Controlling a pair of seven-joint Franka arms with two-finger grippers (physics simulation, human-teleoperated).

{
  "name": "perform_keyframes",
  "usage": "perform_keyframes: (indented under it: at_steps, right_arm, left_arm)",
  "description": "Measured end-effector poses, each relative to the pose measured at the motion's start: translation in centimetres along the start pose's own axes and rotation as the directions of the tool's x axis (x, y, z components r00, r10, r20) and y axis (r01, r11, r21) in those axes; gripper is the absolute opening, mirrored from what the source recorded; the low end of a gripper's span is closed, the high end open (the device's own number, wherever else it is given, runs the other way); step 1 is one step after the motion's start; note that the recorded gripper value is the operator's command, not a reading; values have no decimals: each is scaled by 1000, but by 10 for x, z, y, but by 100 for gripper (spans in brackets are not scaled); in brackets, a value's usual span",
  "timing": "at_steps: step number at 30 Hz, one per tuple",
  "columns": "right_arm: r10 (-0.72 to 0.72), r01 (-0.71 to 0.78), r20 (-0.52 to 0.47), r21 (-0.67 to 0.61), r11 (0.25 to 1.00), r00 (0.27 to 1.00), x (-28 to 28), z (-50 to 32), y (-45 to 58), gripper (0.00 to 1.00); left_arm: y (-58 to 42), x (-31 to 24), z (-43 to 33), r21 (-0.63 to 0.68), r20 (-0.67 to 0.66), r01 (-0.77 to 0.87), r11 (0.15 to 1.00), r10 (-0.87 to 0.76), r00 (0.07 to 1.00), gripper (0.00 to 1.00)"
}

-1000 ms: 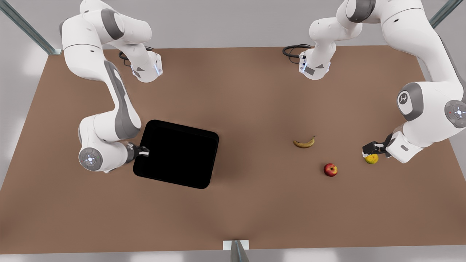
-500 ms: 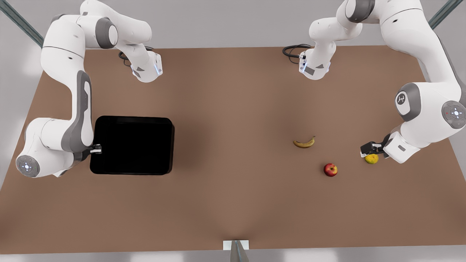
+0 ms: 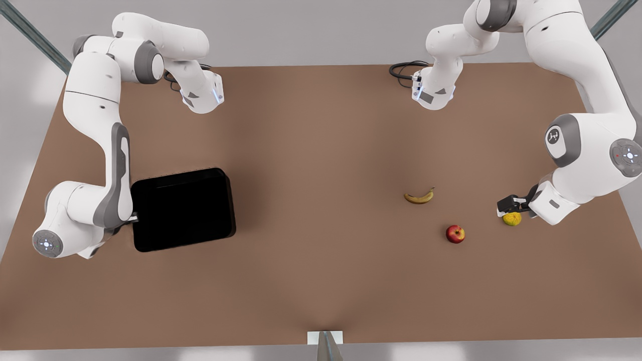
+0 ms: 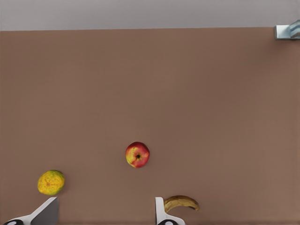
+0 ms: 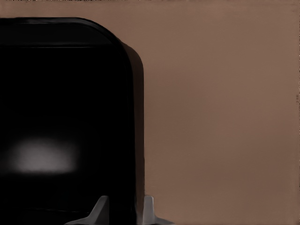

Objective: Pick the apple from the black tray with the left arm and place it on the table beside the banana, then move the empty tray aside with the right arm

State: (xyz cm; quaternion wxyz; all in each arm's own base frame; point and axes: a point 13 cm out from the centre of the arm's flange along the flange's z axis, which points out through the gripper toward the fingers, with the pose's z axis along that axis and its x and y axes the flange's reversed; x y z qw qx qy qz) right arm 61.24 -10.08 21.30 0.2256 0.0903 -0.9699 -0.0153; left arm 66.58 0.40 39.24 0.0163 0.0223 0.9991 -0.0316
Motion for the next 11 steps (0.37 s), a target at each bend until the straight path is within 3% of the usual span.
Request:
perform_keyframes:
  at_steps: [3, 7, 11]
  right_arm:
    - [-48, 47, 72, 19, 999, 996, 1, -41, 11, 100]
    - [-218, 207, 250, 69, 976, 943, 33, -165, 114, 100]
    - [-259, 246, 273, 81, 966, 927, 52, -196, 150, 100]
  left_arm:
    - [1, -3, -4, -4, 10, -2, 1000, 2, 1000, 100]
    - [3, -4, -4, -7, 14, -2, 1000, 2, 1000, 100]
    - [3, -5, -3, -9, 15, -4, 1000, 5, 1000, 100]
